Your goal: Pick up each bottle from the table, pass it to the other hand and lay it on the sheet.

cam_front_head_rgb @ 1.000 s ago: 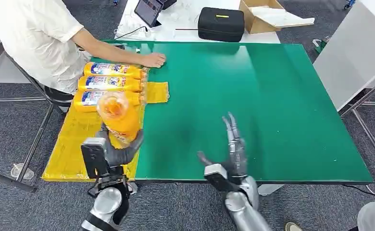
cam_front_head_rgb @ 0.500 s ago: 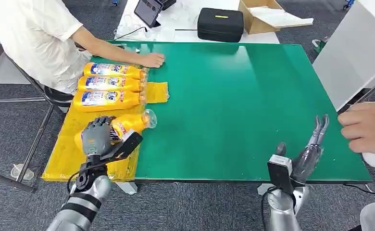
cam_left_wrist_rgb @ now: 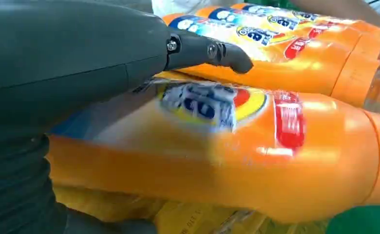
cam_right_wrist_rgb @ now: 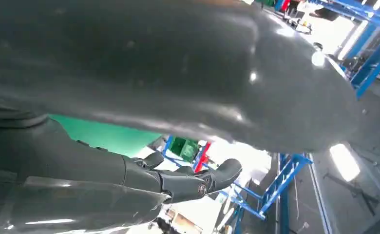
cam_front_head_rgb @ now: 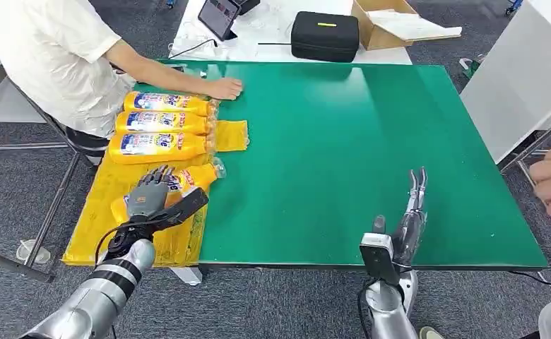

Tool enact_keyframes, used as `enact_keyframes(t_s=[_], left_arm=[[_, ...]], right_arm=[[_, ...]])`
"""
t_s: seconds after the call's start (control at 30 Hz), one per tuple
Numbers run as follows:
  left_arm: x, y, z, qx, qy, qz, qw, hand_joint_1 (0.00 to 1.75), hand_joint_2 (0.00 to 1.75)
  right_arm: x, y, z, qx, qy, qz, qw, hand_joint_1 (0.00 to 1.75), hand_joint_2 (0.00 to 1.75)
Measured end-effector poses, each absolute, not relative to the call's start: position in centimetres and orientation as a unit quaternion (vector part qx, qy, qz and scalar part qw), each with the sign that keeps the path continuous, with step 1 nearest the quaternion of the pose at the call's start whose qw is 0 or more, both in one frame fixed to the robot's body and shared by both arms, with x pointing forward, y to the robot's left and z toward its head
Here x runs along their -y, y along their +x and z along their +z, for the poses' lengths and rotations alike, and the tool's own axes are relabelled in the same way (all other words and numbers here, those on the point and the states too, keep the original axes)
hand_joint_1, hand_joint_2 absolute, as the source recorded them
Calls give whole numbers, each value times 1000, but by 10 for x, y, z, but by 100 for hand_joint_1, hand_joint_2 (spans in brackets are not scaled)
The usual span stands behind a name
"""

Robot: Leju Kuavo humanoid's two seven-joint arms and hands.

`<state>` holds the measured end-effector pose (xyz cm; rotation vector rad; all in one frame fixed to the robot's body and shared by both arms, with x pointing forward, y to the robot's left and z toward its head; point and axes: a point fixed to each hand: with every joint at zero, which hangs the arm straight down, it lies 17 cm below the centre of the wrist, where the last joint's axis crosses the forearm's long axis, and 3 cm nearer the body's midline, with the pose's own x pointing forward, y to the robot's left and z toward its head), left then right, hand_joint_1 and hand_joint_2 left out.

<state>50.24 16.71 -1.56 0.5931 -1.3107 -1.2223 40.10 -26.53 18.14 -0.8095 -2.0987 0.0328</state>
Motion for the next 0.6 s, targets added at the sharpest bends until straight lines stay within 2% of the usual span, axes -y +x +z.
enact_keyframes(t_s=[0.3, 0.6], left_arm=[[-153, 499, -15, 576, 205, -533, 585, 0, 175], [-123, 486, 27, 674, 204, -478, 525, 0, 175]], right_arm=[[261, 402, 173, 841, -312, 16, 442, 0, 0], [258, 400, 167, 839, -311, 28, 445, 0, 0]])
